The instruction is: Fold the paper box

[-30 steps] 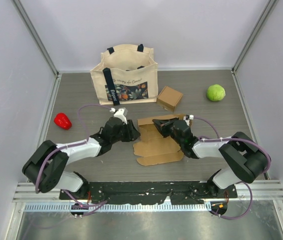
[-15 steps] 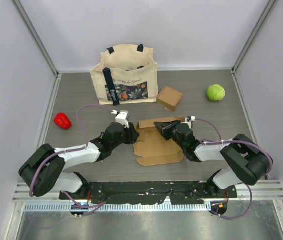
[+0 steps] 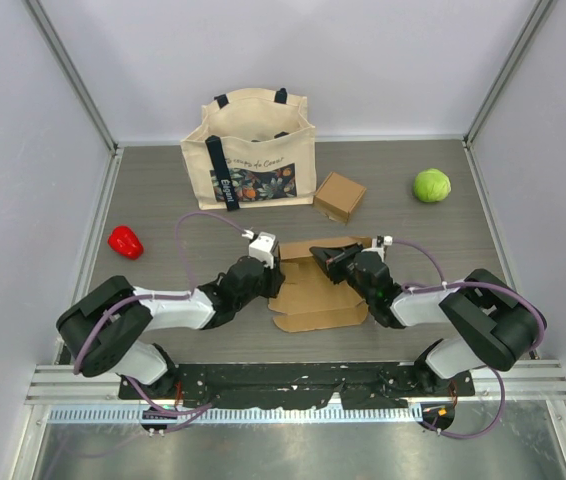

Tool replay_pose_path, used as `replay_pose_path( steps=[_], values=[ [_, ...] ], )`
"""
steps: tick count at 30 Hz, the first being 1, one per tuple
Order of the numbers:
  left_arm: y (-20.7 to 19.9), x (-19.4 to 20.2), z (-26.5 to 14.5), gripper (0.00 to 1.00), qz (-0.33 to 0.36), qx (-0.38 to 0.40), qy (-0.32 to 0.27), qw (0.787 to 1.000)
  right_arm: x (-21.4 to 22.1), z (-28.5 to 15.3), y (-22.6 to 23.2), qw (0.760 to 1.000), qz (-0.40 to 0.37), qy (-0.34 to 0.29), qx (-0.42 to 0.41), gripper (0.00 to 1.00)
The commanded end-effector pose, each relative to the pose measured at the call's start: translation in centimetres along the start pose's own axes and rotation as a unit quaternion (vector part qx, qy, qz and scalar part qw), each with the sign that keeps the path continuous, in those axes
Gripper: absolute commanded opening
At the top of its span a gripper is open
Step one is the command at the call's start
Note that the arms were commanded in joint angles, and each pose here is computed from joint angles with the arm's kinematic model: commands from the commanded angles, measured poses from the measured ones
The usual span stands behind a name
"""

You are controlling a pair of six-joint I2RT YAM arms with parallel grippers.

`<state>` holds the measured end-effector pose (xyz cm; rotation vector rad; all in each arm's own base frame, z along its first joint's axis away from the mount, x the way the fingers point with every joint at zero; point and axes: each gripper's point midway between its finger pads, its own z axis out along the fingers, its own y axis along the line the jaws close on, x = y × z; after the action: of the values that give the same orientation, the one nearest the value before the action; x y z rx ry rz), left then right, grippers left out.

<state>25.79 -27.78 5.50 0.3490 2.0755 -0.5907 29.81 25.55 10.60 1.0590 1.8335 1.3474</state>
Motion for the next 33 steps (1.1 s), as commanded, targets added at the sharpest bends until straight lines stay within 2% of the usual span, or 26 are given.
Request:
replay_pose_path(
  steps=[1, 4, 6, 7, 11, 18, 22, 24, 26, 27, 29, 33],
  values=[
    [0.5, -2.9, 0.2, 0.24, 0.009, -0.040, -0.069, 0.997, -0.3, -0.2, -1.5, 1.000, -0.018, -0.010, 0.016, 0.01],
    [0.5, -3.6, -0.2, 0.27, 0.018, -0.049, -0.094, 0.994, -0.1, -0.4, -2.0, 1.000, -0.018, -0.007, 0.021, 0.01],
    [0.6, -3.9, -0.3, 0.38, 0.026, -0.051, -0.103, 0.993, -0.3, -0.4, -1.9, 1.000, -0.018, -0.010, 0.020, 0.01],
    [0.6, -4.1, -0.3, 0.40, 0.026, -0.050, -0.111, 0.992, -0.3, -0.5, -2.0, 1.000, -0.018, -0.011, 0.020, 0.01],
    [0.3, -4.5, -0.2, 0.45, 0.052, -0.043, -0.114, 0.991, -0.3, -0.4, -1.7, 1.000, -0.019, -0.010, 0.017, 0.01],
    [-0.3, -5.0, 0.7, 0.36, 0.061, -0.045, -0.116, 0.990, 0.2, -0.2, -1.6, 1.000, -0.011, -0.005, 0.017, 0.01],
    [-0.4, -5.3, 1.6, 0.43, 0.064, -0.077, -0.123, 0.987, 0.6, 0.1, -1.4, 1.000, 0.000, 0.002, 0.014, 0.01],
    [0.7, -5.1, 1.7, 0.42, 0.062, -0.126, -0.124, 0.982, 0.8, 0.2, -1.6, 1.000, 0.004, 0.003, 0.017, 0.01],
    [1.2, -5.3, 1.9, 0.39, 0.052, -0.162, -0.124, 0.978, 1.0, 0.3, -1.5, 1.000, 0.013, 0.007, 0.017, 0.01],
    [1.7, -5.7, 2.0, 0.31, 0.051, -0.192, -0.132, 0.971, 1.2, 0.3, -1.6, 1.000, 0.022, 0.009, 0.019, 0.01],
    [2.2, -5.5, 2.1, 0.24, 0.055, -0.222, -0.129, 0.965, 1.6, 0.4, -1.4, 0.999, 0.030, 0.013, 0.019, 0.01],
    [2.7, -5.2, 2.9, 0.24, 0.051, -0.263, -0.138, 0.954, 2.4, 0.7, -1.0, 0.999, 0.043, 0.024, 0.021, 0.01]
  ],
)
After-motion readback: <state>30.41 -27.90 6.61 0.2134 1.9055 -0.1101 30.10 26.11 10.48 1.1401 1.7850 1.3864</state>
